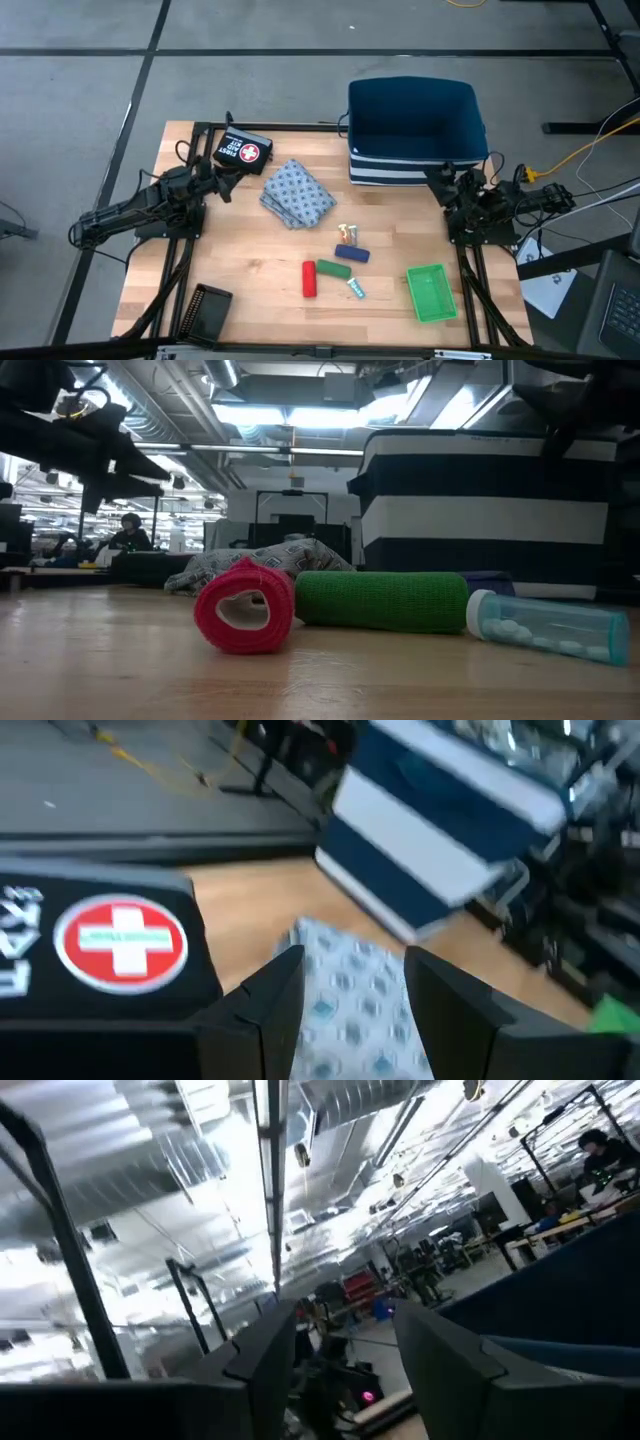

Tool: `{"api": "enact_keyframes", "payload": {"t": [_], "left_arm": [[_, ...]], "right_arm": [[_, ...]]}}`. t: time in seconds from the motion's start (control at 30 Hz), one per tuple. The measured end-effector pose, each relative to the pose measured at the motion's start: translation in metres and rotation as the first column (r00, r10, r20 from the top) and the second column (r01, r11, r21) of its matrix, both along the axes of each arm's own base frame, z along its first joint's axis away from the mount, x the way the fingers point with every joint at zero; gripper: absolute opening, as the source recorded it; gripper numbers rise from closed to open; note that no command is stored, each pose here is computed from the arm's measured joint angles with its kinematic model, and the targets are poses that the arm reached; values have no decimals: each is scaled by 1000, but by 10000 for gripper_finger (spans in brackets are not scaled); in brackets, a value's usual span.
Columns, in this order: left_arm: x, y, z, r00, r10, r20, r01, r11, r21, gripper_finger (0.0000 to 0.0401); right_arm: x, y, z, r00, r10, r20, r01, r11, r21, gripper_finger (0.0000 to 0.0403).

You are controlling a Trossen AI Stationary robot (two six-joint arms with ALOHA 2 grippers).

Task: Pick & place medical supplies in basket/bin
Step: Put the red bandage into the black bin

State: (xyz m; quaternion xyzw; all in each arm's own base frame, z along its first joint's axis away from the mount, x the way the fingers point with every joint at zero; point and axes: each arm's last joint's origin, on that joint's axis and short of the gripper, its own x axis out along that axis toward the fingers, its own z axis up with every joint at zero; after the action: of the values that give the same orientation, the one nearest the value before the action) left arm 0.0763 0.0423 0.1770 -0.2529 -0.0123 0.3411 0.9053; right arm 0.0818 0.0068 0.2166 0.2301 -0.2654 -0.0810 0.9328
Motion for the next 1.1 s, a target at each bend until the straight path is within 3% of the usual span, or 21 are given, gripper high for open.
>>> {"api": "enact_keyframes", "payload": {"t": [0.17, 0.33, 0.43, 0.57, 0.67, 0.77, 0.9, 1.0, 1.1], "left_arm": [[0, 2, 5, 987, 88, 138, -75, 993, -93, 171], [1, 2, 17, 947, 82, 311, -42, 990, -134, 171], [1, 0, 28, 909, 24, 417, 16, 996, -92, 171], [-1, 0, 39, 860, 5, 511, 20, 999, -45, 171], [-3, 0, 42, 807, 66, 587, -7, 995, -103, 171], [-3, 0, 44, 770, 55, 636, 48, 988, -144, 171], [1, -3, 45, 758, -59, 650, 204, 967, -150, 171], [3, -6, 58, 717, -134, 684, 275, 956, -101, 171], [5, -8, 87, 737, -198, 646, 267, 964, -10, 171]], "right_arm": [[0, 0, 0, 997, 57, 52, -64, 987, 148, 176], [1, -3, -2, 998, 4, 63, -22, 958, 287, 176], [2, -3, -3, 997, 6, 72, -30, 940, 341, 176], [3, -3, -3, 998, -4, 57, -14, 947, 319, 176], [1, -5, -2, 996, -45, 74, 15, 931, 364, 176], [-1, -7, 1, 987, -68, 147, -7, 890, 456, 176], [-6, -6, 12, 962, 10, 272, -129, 896, 425, 176], [-10, -6, 31, 956, 7, 294, -126, 912, 390, 176], [-12, -6, 60, 958, -4, 286, -83, 953, 293, 176]]}}
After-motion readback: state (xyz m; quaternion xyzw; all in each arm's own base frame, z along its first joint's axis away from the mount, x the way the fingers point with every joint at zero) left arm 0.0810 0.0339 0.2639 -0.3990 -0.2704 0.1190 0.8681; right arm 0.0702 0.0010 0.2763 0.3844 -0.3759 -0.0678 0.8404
